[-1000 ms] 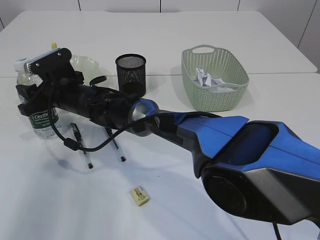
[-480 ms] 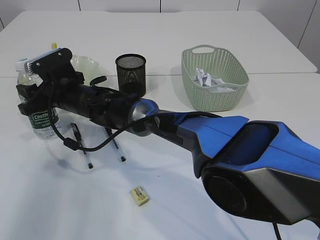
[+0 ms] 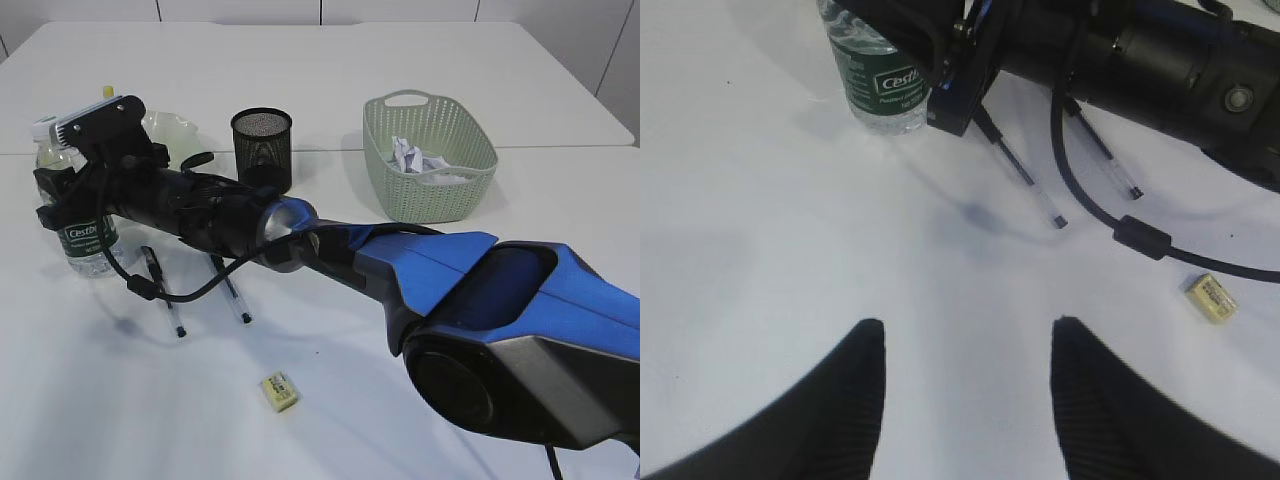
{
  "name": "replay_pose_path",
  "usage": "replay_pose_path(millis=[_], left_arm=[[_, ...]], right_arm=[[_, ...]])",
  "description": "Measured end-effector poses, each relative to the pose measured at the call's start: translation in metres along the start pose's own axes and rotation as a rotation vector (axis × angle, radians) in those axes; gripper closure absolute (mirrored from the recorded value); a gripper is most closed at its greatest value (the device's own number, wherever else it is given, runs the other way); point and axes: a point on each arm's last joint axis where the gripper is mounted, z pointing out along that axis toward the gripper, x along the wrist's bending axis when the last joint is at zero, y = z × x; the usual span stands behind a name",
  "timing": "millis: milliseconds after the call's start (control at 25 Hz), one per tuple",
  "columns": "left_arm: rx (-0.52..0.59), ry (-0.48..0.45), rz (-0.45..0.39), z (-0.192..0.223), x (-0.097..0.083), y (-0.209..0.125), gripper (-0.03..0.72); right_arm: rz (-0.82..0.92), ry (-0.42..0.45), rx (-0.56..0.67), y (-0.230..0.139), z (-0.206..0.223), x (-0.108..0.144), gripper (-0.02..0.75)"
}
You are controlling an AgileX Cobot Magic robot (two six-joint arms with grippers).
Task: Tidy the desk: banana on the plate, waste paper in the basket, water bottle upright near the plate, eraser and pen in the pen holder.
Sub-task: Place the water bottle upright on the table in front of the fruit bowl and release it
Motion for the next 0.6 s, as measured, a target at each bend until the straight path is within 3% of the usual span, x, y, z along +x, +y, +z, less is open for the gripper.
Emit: replay_pose_path(millis=[600], left_arm=[[0.000, 0.000, 0.000, 0.0000, 0.0000, 0.0000, 0.307]], right_arm=[[0.004, -0.003, 0.003, -0.0003, 0.0000, -0.0003, 0.309]])
